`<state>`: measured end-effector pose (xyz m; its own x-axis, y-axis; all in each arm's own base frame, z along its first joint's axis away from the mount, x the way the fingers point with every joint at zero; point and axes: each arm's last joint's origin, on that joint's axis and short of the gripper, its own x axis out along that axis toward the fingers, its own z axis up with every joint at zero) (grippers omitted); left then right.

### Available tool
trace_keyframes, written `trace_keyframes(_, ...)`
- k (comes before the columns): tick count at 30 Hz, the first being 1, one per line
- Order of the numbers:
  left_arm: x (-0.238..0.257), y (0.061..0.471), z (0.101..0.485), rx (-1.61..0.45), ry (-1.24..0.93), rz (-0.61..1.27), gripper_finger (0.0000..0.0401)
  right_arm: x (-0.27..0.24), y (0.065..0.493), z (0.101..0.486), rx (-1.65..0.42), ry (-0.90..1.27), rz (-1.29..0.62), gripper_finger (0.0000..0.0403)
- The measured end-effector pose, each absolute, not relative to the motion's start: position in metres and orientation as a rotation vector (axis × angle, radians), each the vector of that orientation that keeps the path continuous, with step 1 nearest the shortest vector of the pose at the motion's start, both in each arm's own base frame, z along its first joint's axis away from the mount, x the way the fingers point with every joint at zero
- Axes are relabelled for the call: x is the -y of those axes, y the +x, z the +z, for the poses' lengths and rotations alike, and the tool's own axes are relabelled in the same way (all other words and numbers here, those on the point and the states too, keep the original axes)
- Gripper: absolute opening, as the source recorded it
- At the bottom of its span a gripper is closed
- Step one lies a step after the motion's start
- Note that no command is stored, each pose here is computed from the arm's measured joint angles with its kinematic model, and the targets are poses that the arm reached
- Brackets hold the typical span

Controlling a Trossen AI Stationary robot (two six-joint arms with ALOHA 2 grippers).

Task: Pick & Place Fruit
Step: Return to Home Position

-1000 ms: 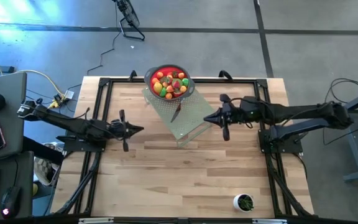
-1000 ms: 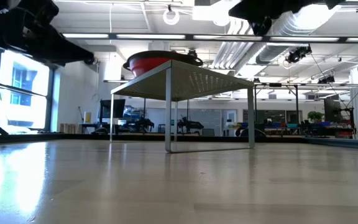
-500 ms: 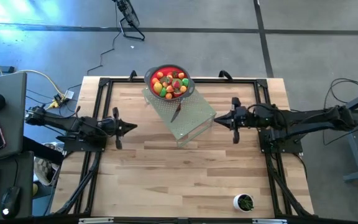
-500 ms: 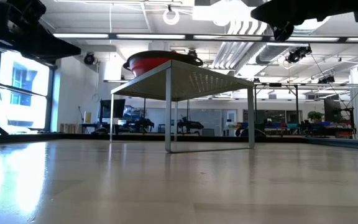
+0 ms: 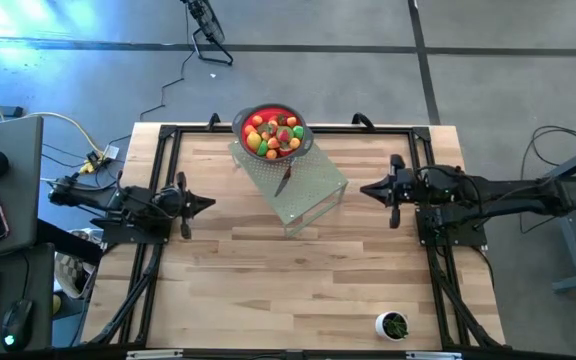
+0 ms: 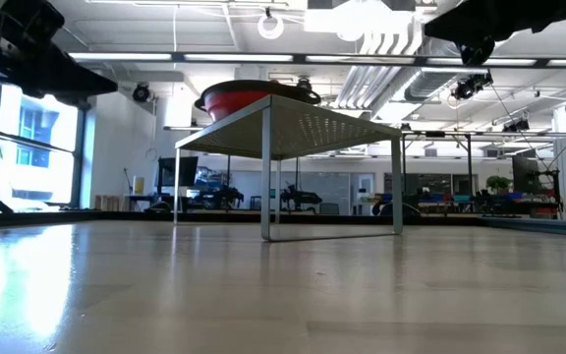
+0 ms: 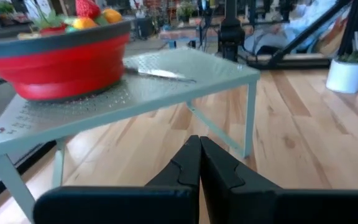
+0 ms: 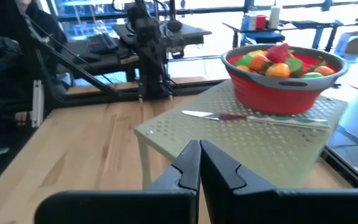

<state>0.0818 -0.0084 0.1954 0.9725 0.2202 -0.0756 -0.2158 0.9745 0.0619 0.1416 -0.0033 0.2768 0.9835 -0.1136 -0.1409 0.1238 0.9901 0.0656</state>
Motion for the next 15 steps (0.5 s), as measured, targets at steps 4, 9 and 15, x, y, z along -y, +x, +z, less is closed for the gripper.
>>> trace_keyframes(4,0.007,0.078,0.202,-0.098,0.06,0.22,0.0,0.004,0.135,0.278,-0.128,0.074,-0.136,0.0002)
trace_keyframes(9,0.007,0.077,0.204,-0.103,0.091,0.222,0.0,0.004,0.13,0.279,-0.122,0.074,-0.136,0.0002)
trace_keyframes(15,0.011,0.081,0.197,-0.101,0.094,0.097,0.0,0.004,0.127,0.278,-0.135,0.073,-0.137,0.0002)
